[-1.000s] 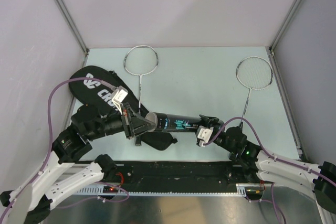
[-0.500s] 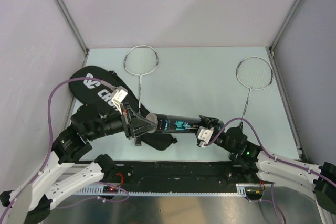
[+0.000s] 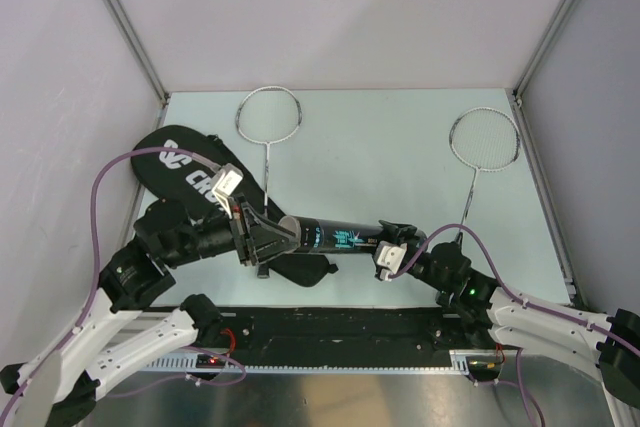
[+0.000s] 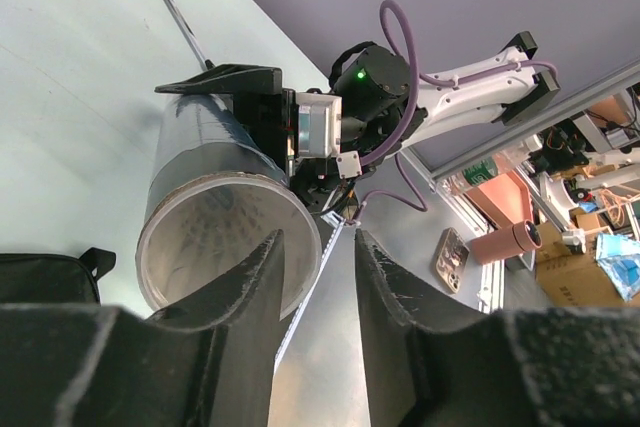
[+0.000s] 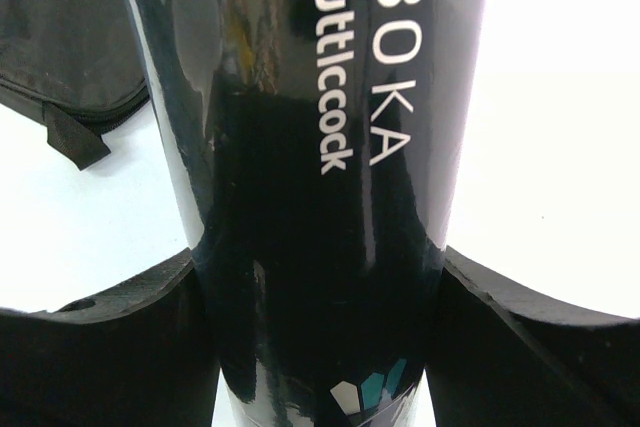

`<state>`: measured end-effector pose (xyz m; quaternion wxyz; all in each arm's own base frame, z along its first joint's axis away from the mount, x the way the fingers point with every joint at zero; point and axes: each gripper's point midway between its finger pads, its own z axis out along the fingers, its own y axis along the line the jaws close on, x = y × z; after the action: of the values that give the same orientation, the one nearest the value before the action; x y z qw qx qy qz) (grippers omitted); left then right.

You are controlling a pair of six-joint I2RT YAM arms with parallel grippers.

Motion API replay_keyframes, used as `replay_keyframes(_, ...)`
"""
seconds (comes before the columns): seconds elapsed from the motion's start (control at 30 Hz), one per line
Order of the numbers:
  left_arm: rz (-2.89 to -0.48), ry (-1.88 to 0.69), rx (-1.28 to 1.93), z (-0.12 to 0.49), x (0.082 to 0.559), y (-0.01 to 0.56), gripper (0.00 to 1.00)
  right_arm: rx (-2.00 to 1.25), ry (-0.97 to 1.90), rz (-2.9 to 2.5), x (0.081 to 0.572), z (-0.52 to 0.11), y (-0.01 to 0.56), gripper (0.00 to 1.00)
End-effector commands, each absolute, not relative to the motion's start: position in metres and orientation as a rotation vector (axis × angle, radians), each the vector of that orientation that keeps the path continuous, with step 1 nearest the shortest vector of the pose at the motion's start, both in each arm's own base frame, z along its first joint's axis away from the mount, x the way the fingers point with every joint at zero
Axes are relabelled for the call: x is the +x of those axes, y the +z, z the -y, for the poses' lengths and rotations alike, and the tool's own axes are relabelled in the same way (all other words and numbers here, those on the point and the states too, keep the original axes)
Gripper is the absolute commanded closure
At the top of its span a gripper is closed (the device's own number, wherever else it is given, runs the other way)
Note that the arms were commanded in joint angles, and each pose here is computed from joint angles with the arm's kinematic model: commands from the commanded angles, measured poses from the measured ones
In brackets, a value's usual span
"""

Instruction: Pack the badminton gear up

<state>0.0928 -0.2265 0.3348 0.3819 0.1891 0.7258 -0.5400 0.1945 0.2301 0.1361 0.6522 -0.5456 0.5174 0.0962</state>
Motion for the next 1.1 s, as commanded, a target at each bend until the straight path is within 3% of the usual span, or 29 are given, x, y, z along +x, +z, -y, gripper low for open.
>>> replay_keyframes(0.0,-1.776,-1.366,0.495,0.222,0.092,0.354,0.59,-1.136,0.265,-1.057,0.193,-0.240,0.179,0.78)
replay_keyframes(0.37,-1.722,-1.355,0.482,0.216,0.092,0.371,0.53,-1.137,0.264,-1.060,0.194,-0.240,0.178,0.78)
replay_keyframes(0.63,-1.756,-1.314,0.469,0.214,0.096,0.362,0.60,-1.118,0.269,-1.051,0.193,-0.239,0.184,0.78)
replay_keyframes(1.07,-1.880,-1.215,0.453,0.219,0.114,0.321,0.63,-1.103,0.282,-1.059,0.195,-0.242,0.191,0.79)
